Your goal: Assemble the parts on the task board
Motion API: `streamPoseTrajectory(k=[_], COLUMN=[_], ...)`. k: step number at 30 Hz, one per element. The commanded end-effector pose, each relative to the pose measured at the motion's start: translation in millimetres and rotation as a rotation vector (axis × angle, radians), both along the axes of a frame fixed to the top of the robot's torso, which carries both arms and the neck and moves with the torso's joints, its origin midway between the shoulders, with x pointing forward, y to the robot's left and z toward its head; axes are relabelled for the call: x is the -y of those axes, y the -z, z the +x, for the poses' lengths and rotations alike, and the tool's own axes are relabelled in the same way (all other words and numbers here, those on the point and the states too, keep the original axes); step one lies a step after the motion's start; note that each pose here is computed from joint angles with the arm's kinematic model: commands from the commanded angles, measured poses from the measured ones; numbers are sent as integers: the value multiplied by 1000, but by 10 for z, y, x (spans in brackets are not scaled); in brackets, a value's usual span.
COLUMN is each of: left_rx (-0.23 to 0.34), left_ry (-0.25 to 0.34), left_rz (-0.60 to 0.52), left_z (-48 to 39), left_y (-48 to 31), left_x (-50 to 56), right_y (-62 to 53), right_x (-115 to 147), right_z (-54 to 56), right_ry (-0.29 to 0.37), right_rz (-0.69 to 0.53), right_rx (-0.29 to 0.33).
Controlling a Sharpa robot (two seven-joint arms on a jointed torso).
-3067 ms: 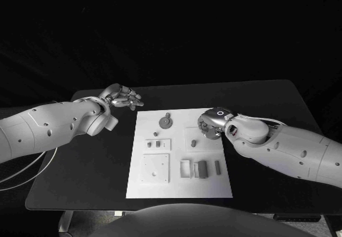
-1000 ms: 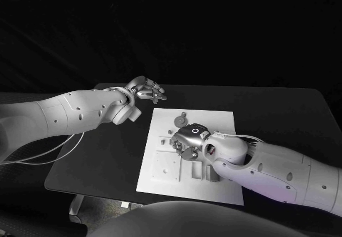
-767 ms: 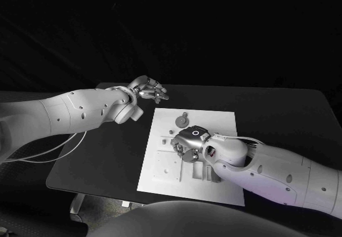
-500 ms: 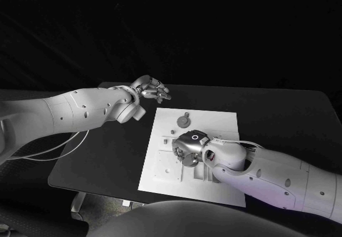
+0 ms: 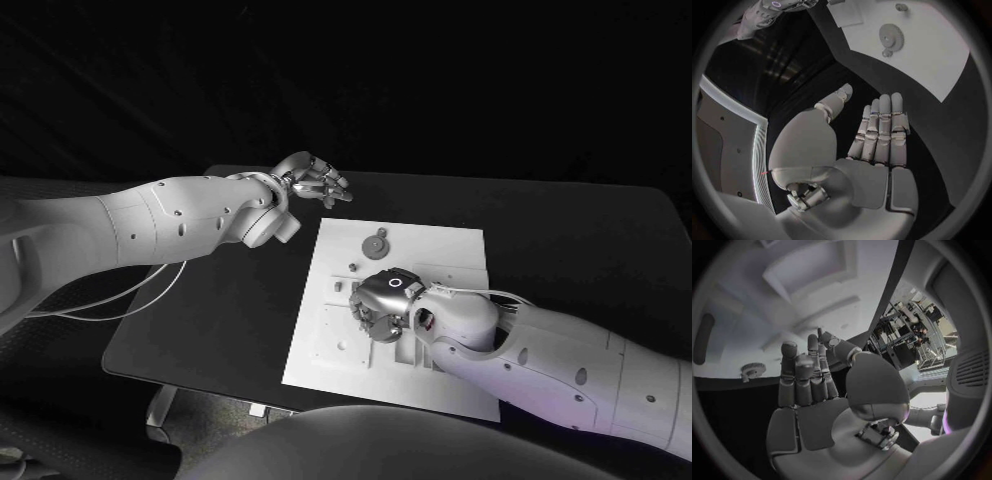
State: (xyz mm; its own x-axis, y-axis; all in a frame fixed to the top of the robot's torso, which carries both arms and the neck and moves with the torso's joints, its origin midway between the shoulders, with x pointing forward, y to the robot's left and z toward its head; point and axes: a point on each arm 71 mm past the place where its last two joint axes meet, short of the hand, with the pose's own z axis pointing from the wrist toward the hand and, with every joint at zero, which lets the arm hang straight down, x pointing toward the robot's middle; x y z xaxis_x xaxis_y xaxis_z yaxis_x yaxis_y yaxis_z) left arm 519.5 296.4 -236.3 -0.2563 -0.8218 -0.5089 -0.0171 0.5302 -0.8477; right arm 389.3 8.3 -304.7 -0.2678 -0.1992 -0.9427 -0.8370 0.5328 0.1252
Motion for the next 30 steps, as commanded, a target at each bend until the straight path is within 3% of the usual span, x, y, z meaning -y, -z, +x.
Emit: streamPoseTrajectory(k=[1, 30], left_rx=[2, 1], left_ry=[3, 3], left_rz=[-9, -9], left_z=[6, 6], left_y=[-14, -14], left_x=[23, 19], right_y=[15, 52], right_x=[-24, -27], right_z=[-31, -59], right_ry=[-22, -31], right_rz=[-13, -33], right_rx=[-1, -15])
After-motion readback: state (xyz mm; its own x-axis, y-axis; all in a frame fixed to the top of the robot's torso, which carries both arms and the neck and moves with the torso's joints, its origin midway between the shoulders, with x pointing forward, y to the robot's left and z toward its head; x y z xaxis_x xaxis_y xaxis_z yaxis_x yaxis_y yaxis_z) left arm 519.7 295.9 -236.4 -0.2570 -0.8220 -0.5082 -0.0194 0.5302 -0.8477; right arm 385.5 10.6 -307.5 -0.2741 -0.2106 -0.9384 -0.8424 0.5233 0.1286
